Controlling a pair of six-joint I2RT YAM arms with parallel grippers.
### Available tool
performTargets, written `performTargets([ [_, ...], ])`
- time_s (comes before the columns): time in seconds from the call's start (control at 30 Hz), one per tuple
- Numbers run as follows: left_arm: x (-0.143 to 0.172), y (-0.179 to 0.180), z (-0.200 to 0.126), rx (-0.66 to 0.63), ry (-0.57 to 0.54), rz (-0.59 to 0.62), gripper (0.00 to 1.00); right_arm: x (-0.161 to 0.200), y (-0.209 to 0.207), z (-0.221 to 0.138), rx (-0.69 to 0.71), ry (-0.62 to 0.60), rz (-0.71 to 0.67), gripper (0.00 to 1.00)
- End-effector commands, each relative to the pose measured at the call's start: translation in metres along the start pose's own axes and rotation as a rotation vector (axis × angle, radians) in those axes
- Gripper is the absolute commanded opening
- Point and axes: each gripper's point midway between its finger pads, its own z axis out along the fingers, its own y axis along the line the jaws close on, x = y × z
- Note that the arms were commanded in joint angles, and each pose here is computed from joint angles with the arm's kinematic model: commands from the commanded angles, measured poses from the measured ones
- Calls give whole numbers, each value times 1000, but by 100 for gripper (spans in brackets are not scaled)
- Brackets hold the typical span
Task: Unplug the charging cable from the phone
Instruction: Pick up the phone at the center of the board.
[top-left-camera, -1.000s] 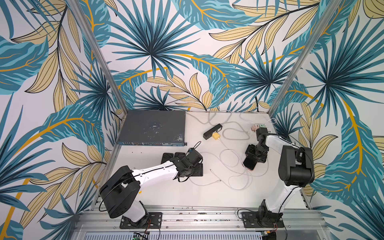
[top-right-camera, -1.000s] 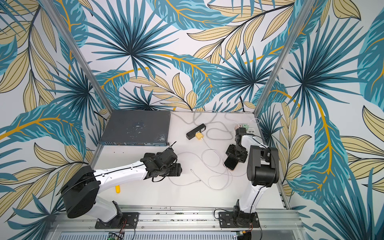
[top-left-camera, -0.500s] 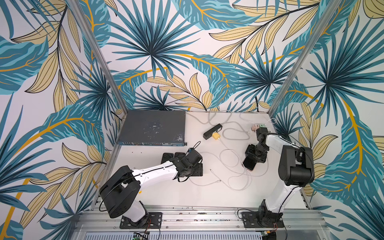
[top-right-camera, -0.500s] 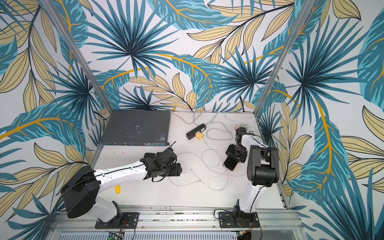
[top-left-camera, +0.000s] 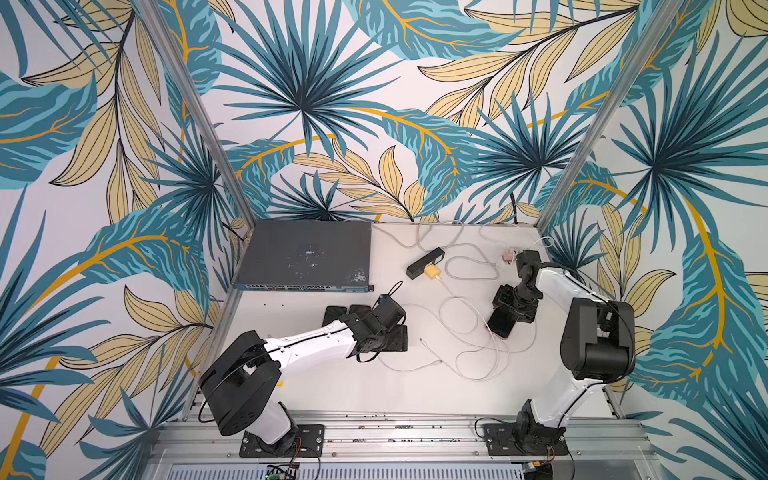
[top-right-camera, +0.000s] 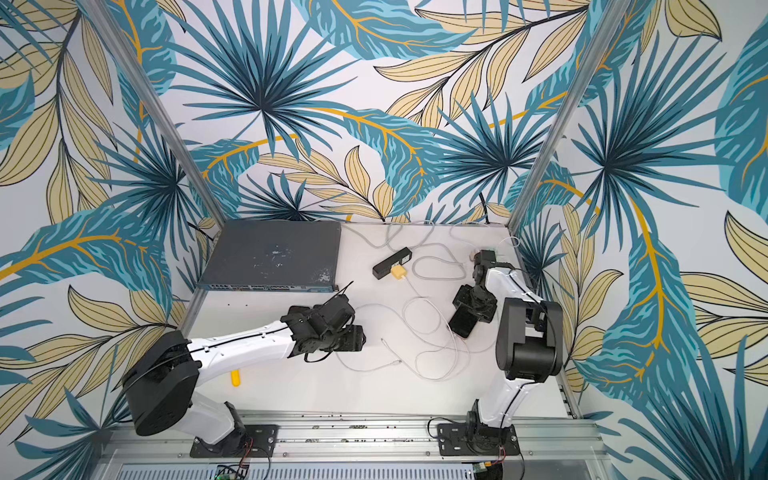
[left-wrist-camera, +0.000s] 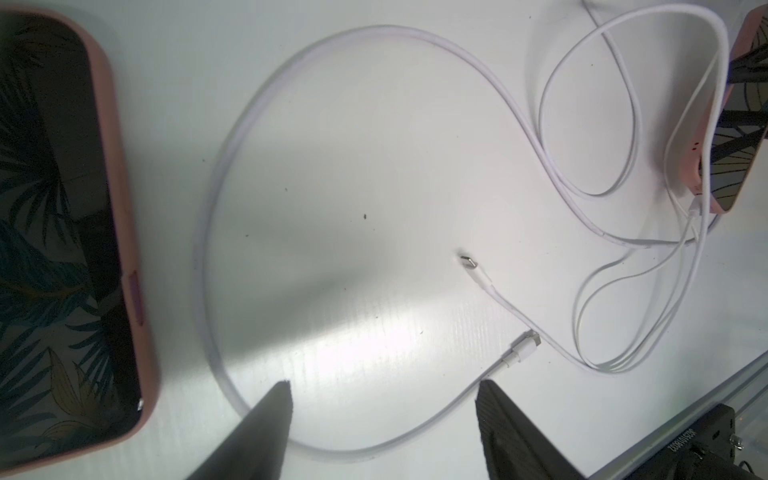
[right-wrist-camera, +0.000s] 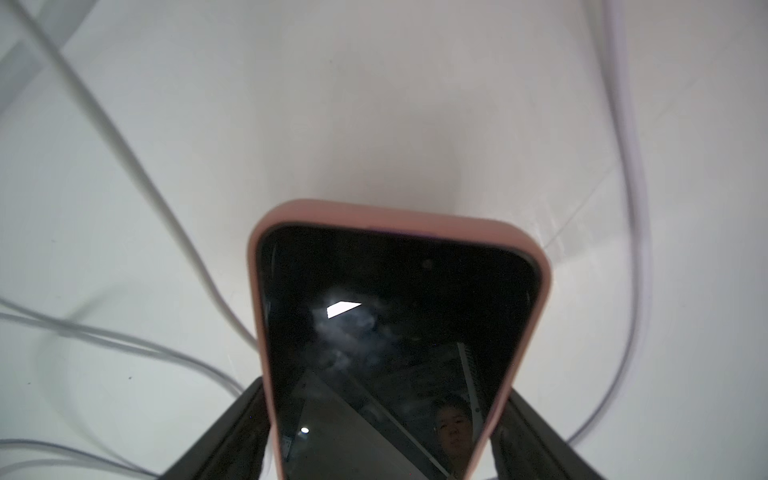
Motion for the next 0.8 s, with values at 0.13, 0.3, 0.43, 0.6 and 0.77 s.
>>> performTargets([
  [0.13,-11,-34,-6,51,6,82,72,2,7,-24,-49,-21,12,67],
  [0.3,-20,-73,-14,118,2,146,72,4,9,-29,-70,-31,11,65],
  [0.43,-31,-110,-13,205,20,167,72,7,9,-30,-80,-30,10,65],
  [0.6,-32,-160,-7,294,59,234,73,6,12,-29,-92,-31,13,65],
  [0.77,-6,-192,10,320,119,311,73,1,17,-35,-109,-42,18,65],
])
